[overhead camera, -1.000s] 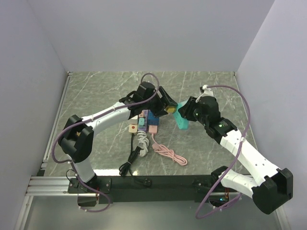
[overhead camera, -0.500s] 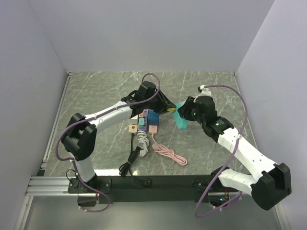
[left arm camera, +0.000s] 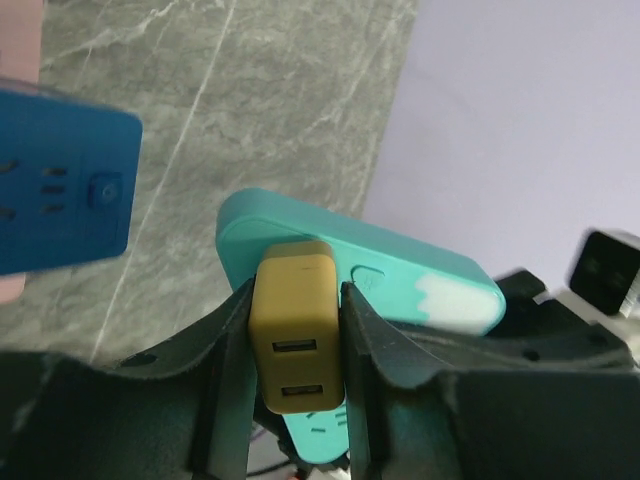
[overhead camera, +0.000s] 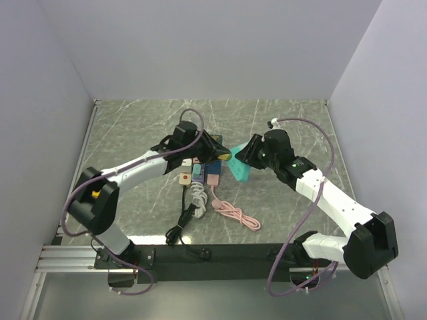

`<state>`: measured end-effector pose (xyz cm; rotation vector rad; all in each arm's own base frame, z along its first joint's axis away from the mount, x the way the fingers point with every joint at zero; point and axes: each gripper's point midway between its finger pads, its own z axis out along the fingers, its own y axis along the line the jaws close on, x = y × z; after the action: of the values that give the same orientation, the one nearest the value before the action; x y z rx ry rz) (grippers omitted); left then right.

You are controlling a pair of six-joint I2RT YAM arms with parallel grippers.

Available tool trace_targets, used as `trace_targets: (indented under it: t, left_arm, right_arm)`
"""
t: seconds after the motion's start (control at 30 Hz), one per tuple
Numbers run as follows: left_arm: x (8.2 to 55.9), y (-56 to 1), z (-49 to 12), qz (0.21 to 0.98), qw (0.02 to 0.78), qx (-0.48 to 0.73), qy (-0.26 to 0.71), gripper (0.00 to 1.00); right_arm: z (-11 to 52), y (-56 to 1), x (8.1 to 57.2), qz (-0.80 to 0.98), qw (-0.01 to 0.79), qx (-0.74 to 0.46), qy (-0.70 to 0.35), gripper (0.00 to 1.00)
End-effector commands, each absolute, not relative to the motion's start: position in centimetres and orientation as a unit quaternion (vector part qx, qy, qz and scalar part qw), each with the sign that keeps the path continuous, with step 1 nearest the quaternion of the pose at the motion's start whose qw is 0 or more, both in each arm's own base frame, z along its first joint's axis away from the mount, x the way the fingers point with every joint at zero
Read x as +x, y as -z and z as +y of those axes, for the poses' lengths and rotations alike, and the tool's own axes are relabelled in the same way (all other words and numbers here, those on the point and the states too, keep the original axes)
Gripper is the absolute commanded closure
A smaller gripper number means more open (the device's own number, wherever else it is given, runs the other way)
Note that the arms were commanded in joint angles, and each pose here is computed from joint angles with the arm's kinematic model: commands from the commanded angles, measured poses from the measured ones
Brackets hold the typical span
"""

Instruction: Pull the plug off the socket

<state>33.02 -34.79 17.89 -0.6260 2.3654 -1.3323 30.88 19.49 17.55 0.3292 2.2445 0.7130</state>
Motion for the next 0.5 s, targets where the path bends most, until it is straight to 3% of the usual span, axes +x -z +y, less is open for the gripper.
trace_targets:
  t: [0.0,0.2,0.47]
  left_arm:
    - [33.9,-21.5,-28.4,0.819,0.242,-0.219,0.472,1.00]
    - [35.4,-23.9,-22.5,0.812,0.284,-0.216,0.461,1.00]
    - [38.2,-23.3,-10.7,0.825,0.349,-0.276,0.348,1.00]
  right_arm:
    - [6.0,-15.2,33.0,0.862,0.420,0.282,-0.045,1.00]
    - [1.8,-15.2,33.1,0.866,0.415,0.274,0.053,1.00]
    - [-1.0,-14.9,32.8,0.854,0.404,0.307,0.114,1.00]
